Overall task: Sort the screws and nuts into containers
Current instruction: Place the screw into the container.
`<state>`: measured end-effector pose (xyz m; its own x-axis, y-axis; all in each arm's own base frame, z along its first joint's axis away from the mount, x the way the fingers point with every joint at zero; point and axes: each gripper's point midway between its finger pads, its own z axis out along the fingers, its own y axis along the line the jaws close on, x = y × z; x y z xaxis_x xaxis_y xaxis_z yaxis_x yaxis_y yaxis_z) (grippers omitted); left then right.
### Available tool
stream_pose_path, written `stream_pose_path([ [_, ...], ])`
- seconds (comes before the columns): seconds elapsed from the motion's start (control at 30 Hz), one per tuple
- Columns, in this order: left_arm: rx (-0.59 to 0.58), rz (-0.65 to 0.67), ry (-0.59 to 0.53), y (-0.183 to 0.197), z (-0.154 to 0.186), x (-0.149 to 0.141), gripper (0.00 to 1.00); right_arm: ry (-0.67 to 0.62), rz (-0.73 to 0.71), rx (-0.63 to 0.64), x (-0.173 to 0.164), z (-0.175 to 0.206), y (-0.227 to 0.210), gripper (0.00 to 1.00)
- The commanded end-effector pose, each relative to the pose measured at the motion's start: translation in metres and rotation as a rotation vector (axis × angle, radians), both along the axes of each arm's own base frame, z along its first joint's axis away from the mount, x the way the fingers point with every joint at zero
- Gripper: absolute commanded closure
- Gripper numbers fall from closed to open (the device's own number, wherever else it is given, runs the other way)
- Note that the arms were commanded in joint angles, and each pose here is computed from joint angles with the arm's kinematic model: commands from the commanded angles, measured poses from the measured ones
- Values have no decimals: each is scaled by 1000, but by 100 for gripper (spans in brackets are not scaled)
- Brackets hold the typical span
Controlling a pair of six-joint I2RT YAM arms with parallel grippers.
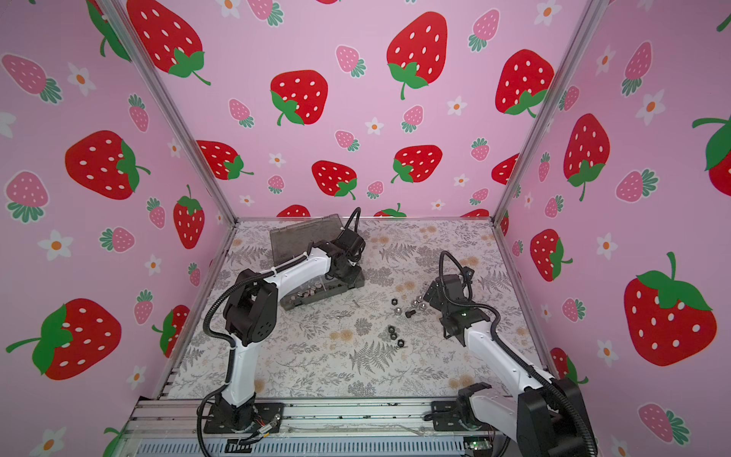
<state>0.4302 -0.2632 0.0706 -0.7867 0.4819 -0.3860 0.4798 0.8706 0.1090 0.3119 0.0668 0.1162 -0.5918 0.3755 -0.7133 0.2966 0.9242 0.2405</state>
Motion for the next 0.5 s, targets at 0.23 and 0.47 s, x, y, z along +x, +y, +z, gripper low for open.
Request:
stream_pose_path([
  [0.23,-59,12,-13,-5,19,0,82,5,-22,-8,-4,-1,-4,0],
  [0.47,-68,7,-16,-6,23,-3,75,0,-18,0,-3,1,-2,0],
])
